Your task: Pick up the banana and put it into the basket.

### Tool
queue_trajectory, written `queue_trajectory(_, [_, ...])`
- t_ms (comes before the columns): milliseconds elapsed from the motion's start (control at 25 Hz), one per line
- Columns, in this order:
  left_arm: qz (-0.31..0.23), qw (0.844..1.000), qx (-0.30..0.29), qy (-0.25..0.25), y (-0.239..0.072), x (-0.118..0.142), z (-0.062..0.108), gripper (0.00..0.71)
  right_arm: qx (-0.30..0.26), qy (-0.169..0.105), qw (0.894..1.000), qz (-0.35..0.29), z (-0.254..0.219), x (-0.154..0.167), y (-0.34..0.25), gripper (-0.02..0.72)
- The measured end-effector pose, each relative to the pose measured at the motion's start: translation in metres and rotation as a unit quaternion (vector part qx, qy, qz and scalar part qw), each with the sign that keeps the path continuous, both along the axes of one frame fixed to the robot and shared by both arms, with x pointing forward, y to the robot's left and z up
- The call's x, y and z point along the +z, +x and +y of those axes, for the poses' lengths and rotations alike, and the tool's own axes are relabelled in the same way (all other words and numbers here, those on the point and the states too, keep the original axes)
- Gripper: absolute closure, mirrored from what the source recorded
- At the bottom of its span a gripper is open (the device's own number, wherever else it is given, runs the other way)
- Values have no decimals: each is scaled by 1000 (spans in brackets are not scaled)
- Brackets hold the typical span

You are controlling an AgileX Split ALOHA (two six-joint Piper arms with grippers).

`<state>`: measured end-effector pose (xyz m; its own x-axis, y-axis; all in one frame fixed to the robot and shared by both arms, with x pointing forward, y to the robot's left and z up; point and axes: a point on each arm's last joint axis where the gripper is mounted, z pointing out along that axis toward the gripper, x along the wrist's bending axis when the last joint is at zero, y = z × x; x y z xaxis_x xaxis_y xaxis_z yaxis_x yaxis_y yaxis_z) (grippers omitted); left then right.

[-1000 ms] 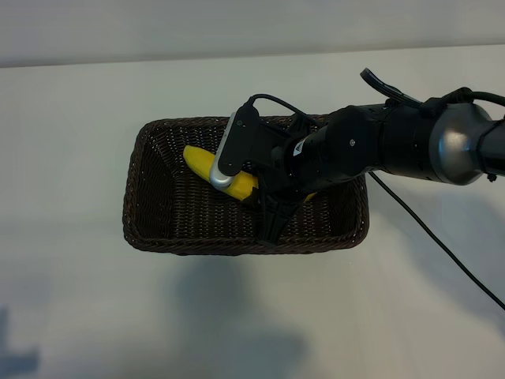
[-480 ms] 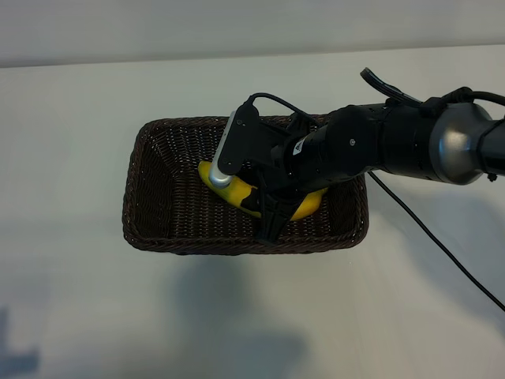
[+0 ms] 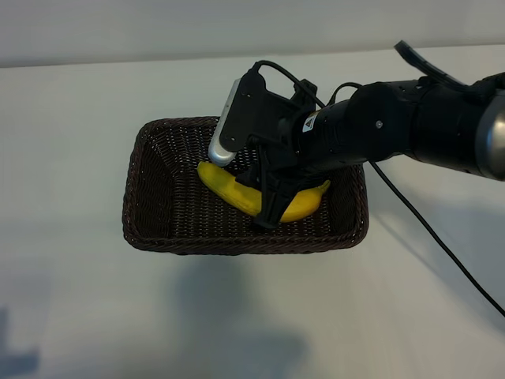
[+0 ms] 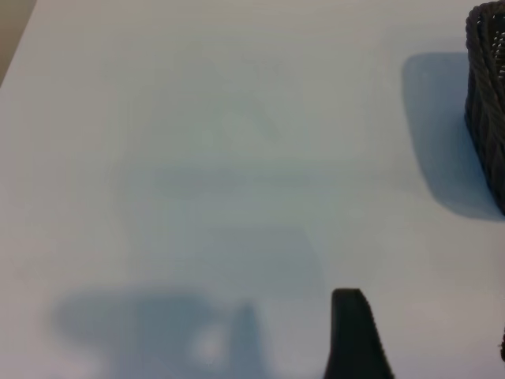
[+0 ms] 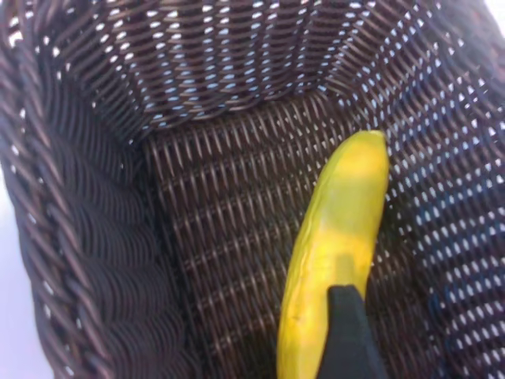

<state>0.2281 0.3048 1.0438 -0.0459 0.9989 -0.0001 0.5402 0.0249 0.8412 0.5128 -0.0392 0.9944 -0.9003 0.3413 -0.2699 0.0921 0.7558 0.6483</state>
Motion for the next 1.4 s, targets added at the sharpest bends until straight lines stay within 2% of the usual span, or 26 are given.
queue_trajectory(160, [0,1000,0,0,0,0,0,231,-12,1,1000,-1,-6,3,3,215])
queue_trajectory(320, [0,1000,0,0,0,0,0,231,-69,11,997,12,-28,4,21,215])
queue_trajectory(720, [0,1000,0,0,0,0,0,231,-206,22,977,41,-102,2,65,215])
queue_trajectory(840, [0,1000,0,0,0,0,0,231,-241,26,969,49,-125,2,74,215])
queue_trajectory(1120, [0,1000,0,1,0,0,0,231,-326,41,941,79,-175,0,87,215])
queue_trajectory(1240, [0,1000,0,0,0,0,0,231,-372,56,921,102,-197,-2,89,215])
queue_trajectory(1400, [0,1000,0,0,0,0,0,231,-411,59,900,132,-226,-4,89,215])
